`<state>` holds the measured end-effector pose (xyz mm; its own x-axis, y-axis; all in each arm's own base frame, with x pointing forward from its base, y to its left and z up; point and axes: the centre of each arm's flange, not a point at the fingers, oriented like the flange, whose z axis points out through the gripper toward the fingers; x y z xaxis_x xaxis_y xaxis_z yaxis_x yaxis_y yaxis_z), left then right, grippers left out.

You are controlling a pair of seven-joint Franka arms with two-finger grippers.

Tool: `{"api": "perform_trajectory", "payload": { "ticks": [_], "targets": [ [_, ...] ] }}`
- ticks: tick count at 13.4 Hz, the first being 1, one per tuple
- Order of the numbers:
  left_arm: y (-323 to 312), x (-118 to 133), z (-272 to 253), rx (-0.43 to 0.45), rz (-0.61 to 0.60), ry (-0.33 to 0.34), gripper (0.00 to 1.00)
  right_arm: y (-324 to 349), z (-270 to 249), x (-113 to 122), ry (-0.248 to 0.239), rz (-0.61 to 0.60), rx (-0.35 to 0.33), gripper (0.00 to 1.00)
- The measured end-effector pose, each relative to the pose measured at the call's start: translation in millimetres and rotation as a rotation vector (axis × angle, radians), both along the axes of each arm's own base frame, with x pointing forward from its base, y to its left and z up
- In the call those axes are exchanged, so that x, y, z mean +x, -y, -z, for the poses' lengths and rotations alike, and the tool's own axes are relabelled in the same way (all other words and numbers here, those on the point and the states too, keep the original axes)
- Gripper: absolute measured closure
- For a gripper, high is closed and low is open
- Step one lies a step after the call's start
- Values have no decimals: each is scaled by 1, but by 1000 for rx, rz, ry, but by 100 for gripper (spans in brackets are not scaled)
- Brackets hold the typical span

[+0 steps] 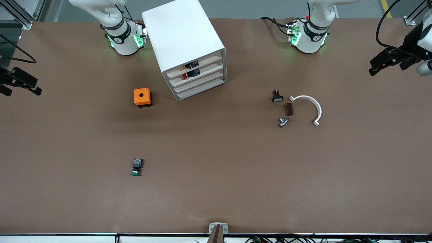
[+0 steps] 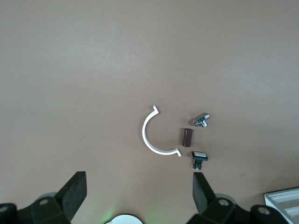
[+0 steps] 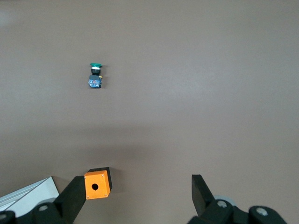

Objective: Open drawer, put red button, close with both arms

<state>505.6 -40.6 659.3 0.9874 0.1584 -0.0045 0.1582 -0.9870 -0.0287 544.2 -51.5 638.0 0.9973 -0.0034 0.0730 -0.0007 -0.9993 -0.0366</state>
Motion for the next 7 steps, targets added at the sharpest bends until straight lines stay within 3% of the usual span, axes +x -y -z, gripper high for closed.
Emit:
{"api": "perform_trajectory", "payload": {
  "ticks": [5, 7],
  "targets": [
    [7, -5, 5, 3, 72, -50, 0, 2, 1, -1, -11, -2, -28, 0],
    [11, -6, 7, 5, 80, -58, 0, 2, 4, -3, -40, 3, -40, 0]
  ]
}}
